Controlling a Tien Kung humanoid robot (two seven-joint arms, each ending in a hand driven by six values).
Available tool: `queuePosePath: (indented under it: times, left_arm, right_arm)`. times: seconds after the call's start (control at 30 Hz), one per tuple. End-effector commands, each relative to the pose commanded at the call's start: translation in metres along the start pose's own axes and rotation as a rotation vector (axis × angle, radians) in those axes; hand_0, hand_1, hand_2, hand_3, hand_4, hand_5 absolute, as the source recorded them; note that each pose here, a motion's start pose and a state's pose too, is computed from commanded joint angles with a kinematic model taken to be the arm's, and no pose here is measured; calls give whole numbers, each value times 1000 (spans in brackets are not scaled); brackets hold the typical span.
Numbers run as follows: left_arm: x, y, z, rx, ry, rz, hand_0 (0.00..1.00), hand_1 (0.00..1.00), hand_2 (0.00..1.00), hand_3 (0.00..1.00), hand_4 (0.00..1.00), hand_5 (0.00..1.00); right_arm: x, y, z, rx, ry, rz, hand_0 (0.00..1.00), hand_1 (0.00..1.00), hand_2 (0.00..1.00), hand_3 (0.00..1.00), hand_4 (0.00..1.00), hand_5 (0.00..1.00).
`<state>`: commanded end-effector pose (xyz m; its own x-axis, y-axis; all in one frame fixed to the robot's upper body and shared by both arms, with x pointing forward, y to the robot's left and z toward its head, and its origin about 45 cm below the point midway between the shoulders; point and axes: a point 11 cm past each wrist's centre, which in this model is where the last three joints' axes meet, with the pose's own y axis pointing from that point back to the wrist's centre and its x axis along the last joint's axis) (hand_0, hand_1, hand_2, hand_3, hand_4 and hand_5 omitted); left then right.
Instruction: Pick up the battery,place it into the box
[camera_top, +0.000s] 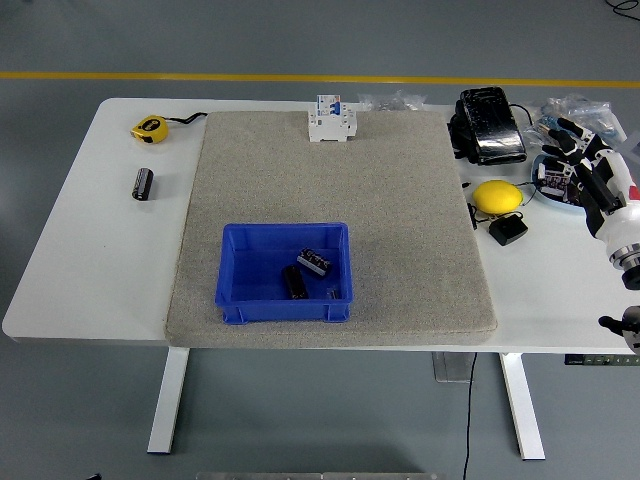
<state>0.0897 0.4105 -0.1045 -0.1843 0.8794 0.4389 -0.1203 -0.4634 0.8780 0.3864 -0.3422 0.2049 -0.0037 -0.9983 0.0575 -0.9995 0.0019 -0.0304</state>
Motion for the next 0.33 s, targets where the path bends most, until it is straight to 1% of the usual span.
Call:
queuePosePath:
  times: [0.33]
  left_arm:
    - [1, 0, -2, 6, 1, 3, 690, 659, 758, 694, 704, 537]
  right_arm:
    - [-2, 1, 1, -6, 6, -9, 772, 770, 808, 824, 998, 723]
